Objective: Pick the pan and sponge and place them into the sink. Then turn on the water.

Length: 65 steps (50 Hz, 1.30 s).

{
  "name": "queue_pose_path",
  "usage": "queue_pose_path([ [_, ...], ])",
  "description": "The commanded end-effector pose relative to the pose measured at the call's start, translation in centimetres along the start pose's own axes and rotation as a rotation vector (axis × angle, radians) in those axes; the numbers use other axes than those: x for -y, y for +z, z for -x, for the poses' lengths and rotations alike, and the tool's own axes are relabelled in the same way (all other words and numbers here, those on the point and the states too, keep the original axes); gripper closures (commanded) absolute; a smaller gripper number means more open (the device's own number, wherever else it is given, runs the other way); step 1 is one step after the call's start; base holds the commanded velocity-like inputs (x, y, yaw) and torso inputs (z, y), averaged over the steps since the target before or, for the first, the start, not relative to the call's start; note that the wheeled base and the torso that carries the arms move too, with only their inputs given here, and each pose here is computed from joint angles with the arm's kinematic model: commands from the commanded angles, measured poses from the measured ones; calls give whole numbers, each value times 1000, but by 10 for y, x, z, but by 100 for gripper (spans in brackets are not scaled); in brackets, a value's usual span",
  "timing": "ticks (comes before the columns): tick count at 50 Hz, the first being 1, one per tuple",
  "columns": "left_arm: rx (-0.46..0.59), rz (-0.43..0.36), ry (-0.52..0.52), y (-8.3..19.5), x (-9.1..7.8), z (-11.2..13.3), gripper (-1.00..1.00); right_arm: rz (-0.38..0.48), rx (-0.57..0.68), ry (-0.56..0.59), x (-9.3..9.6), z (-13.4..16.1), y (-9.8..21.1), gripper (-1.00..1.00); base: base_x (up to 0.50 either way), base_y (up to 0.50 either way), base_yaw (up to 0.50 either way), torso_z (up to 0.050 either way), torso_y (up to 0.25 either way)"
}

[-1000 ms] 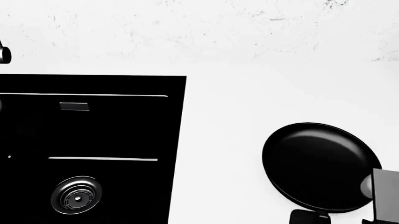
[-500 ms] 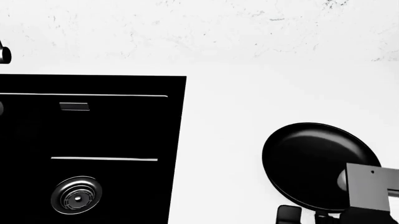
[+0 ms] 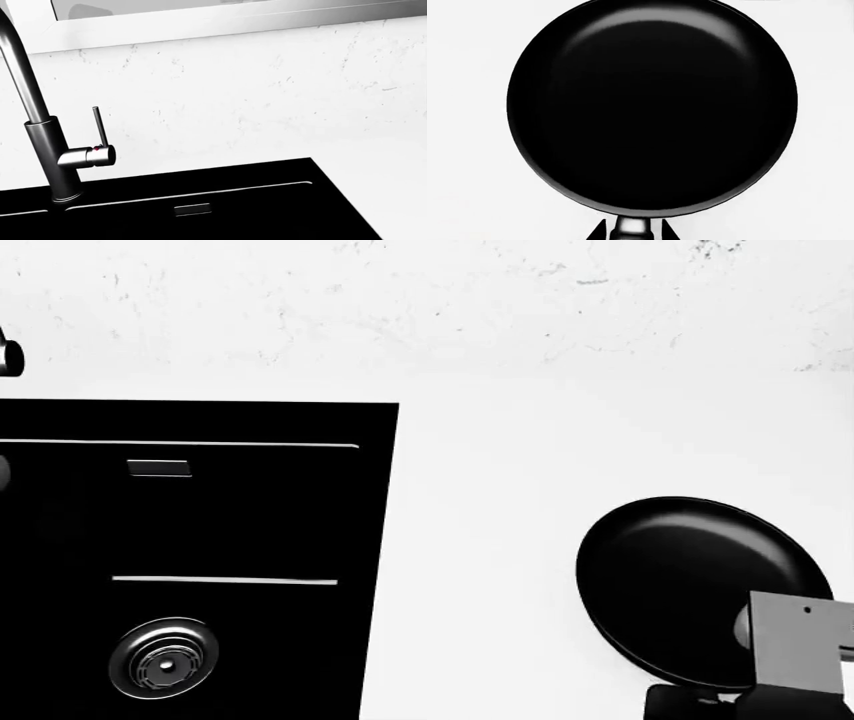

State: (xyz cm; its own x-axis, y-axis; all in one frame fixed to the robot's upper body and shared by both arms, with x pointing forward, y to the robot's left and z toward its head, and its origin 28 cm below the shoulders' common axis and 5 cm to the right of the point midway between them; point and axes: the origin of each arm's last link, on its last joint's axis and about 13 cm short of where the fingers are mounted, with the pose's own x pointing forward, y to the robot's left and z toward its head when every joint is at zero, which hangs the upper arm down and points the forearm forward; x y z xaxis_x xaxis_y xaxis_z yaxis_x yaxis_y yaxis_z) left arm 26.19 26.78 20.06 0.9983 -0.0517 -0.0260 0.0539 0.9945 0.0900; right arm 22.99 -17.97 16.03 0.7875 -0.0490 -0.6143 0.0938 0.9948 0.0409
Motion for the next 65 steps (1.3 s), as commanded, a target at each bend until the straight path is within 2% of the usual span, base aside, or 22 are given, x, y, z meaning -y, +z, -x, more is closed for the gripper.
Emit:
queue_pose_path([
  [1, 1, -2, 0, 0, 1, 0, -100, 21, 52, 69, -3, 8, 9, 100, 0, 0, 0, 0, 0],
  [2, 0, -3, 0, -1, 0, 0, -100, -1, 110, 94, -3, 12, 15, 100, 0, 0, 0, 0, 0],
  [5, 0, -3, 0, 0, 2, -1, -100, -8, 177, 114, -2, 21, 27, 100, 0, 0, 0, 0, 0],
  [20, 0, -4, -3, 1, -2, 1, -100, 107, 260, 170, -4, 38, 57, 100, 0, 0, 0, 0, 1],
  [22, 1, -5, -2, 1, -3, 1, -100, 143, 255, 181, -5, 39, 58, 100, 0, 0, 0, 0, 0],
  [24, 0, -6, -1, 1, -4, 1, -100, 216, 249, 187, -6, 39, 60, 100, 0, 0, 0, 0, 0],
  [25, 0, -6, -1, 1, -4, 2, -100, 276, 231, 169, -6, 38, 60, 100, 0, 0, 0, 0, 0],
  [27, -1, -5, -1, 0, -3, 2, -100, 365, 241, 216, -8, 37, 60, 100, 0, 0, 0, 0, 5],
  [28, -1, -4, -1, 0, -3, 1, -100, 338, 233, 230, -7, 36, 58, 100, 0, 0, 0, 0, 0],
  [29, -1, -4, -3, 0, -2, 1, -100, 389, 275, 240, -8, 37, 61, 100, 0, 0, 0, 0, 0],
  [31, -2, -4, -3, 0, -2, 1, -100, 445, 258, 237, -6, 36, 61, 100, 0, 0, 0, 0, 0],
  [33, 0, -4, -1, 1, -2, 1, -100, 505, 300, 254, -5, 36, 62, 100, 0, 0, 0, 0, 5],
  [35, -4, 1, -1, -1, -2, 1, -100, 476, 310, 206, -3, 35, 63, 100, 0, 0, 0, 0, 0],
  [36, -6, 3, -1, -2, -1, 1, -100, 526, 295, 210, -3, 34, 62, 100, 0, 0, 0, 0, 0],
  [37, -9, 3, -3, -3, 0, 1, -100, 529, 235, 206, -2, 32, 58, 100, 0, 0, 0, 0, 0],
  [38, -8, 2, -3, -2, 0, 1, -100, 490, 219, 204, -1, 31, 57, 100, 0, 0, 0, 0, 0],
  [39, -5, 3, -7, 0, 1, 2, -100, 488, 207, 203, 0, 31, 56, 100, 0, 0, 0, 0, 0],
  [42, -2, -1, -7, 2, 1, 1, -100, 456, 215, 238, 1, 34, 56, 100, 0, 0, 0, 0, 3],
  [48, -6, -6, -16, 1, 5, 0, -100, 395, 251, 230, 2, 34, 55, 100, 0, 0, 0, 0, 2],
  [65, -7, -6, -19, 1, 2, 1, -100, 391, 204, 263, 2, 32, 52, 100, 0, 0, 0, 1, 1],
])
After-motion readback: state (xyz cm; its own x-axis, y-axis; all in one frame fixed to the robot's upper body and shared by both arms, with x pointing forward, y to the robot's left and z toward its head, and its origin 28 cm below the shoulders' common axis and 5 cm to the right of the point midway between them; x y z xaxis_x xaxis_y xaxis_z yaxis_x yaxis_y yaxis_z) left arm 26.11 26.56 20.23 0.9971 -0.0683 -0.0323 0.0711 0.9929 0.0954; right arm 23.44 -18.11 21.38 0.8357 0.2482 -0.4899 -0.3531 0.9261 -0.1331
